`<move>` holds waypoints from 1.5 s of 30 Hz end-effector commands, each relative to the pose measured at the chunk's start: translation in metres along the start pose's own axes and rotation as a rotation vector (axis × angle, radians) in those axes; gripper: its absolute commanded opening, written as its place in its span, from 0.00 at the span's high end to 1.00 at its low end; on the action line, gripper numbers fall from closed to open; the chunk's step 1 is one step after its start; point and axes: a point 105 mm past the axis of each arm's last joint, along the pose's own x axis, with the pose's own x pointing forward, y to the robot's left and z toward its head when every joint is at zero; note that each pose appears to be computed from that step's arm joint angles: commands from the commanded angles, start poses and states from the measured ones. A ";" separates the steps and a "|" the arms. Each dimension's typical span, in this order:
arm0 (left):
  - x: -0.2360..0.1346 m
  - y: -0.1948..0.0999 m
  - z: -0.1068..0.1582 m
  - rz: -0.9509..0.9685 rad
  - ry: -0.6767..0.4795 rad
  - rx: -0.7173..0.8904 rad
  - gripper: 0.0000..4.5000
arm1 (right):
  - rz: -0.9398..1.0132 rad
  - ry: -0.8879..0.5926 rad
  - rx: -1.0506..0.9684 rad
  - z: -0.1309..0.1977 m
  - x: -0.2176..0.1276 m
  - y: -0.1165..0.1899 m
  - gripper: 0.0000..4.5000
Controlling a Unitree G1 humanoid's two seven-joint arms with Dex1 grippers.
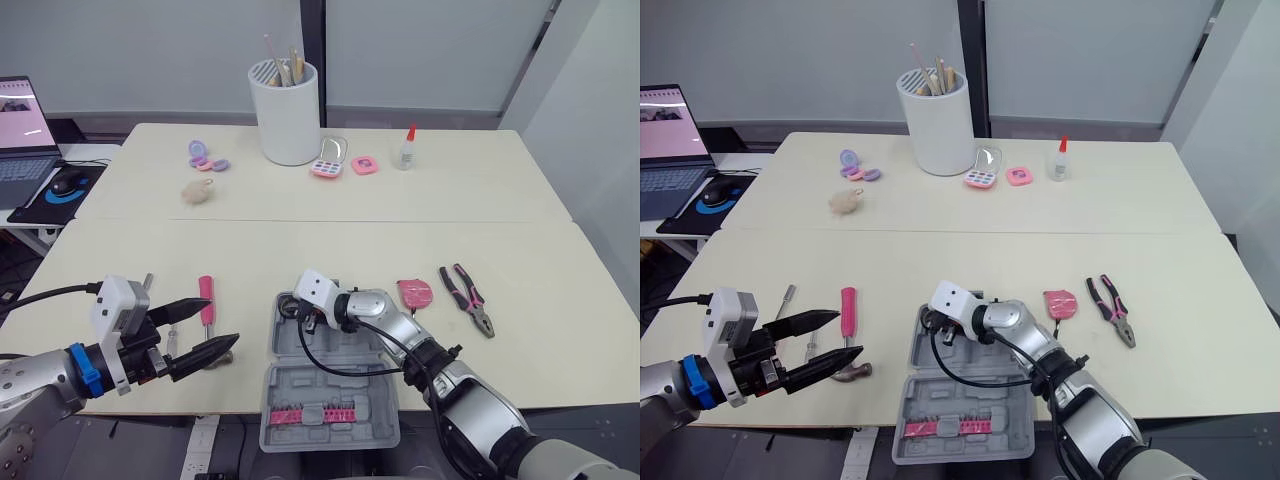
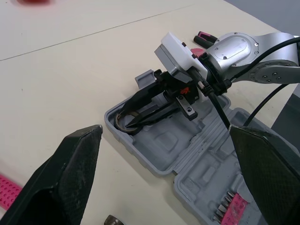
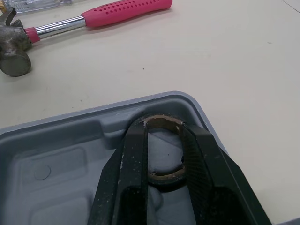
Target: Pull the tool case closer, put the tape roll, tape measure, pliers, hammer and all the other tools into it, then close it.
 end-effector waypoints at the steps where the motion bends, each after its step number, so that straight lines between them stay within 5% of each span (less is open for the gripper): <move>1: 0.001 -0.003 0.006 -0.009 -0.014 0.040 0.00 | 0.017 0.027 0.015 -0.007 0.000 0.003 0.74; 9: 0.002 0.002 0.008 -0.001 -0.026 0.051 0.00 | 0.013 -0.100 -0.009 0.029 -0.006 -0.006 0.74; 16: -0.025 0.036 0.012 0.089 -0.023 0.051 0.00 | 0.043 -0.219 -0.032 0.057 -0.080 -0.040 0.74; 22: -0.066 0.077 0.013 0.215 0.002 0.042 0.00 | -0.011 -0.156 -0.014 0.032 -0.182 -0.066 0.47; 29: -0.113 0.107 0.010 0.344 0.015 0.003 0.00 | -0.221 -0.036 0.033 0.005 -0.273 -0.088 0.01; 37: -0.152 0.126 0.009 0.457 0.032 -0.033 0.00 | -0.373 0.088 0.134 -0.037 -0.355 -0.086 0.00; 45: -0.160 0.140 0.007 0.476 0.044 -0.042 0.00 | -0.399 0.131 0.188 -0.056 -0.376 -0.079 0.00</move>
